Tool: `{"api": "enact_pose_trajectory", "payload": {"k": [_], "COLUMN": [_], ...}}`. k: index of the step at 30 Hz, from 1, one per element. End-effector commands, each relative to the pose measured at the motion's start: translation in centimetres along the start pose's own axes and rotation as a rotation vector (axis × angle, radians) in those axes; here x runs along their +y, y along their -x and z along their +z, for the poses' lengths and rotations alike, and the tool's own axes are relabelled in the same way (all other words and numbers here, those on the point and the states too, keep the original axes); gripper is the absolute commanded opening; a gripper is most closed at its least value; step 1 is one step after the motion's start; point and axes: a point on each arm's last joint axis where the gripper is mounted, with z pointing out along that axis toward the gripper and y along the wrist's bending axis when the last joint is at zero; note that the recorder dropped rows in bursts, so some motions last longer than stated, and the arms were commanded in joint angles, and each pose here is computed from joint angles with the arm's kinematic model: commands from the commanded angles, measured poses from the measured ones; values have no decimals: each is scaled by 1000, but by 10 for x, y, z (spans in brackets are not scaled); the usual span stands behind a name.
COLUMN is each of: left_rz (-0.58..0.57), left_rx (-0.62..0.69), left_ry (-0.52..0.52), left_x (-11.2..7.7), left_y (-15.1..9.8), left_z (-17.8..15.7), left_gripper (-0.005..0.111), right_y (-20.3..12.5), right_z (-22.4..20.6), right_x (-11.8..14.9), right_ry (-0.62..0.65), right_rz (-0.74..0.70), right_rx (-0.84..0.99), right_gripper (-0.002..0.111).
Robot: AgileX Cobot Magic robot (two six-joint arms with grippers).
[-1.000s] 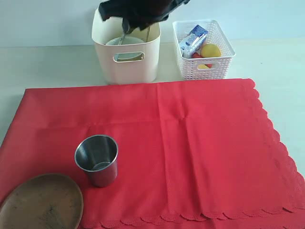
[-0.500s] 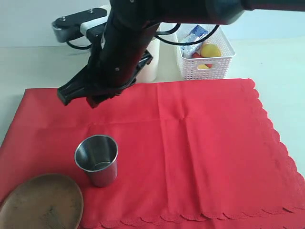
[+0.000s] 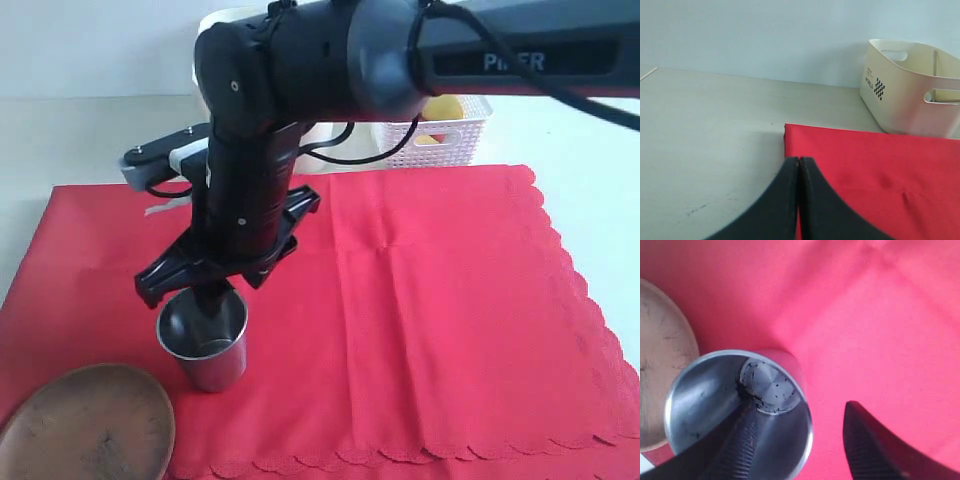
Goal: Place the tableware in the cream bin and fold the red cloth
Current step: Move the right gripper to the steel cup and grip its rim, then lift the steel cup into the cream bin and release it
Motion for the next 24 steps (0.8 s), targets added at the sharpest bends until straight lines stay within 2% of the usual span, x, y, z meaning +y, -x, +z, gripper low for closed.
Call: {"api": "enact_pose_trajectory", "payload": {"k": [1,7,9,14,17,24], "left_rz": [7,7,7,7,7,7], "left_rx": [-12,-12,-12,-12,-12,-12], "left_ry": [-3,-3,-3,-3,-3,-3], "left_x": [0,0,0,0,0,0], "left_y": [1,1,1,1,1,1], "left_z": [0,0,0,0,0,0], "left_gripper": [3,3,3,3,3,3], "right_y": [-2,-2,-2,-2,-2,-2], "right_z": [13,19,19,19,19,19], "right_x": [-1,-2,-2,-2,-2,-2], "right_ry": [4,2,3,3,2,2], "right_rz": [-18,-26,-26,-26,-22,-17], "right_rx": [35,48,46,46,44,44], "right_gripper": [51,49,42,13,0,0]}}
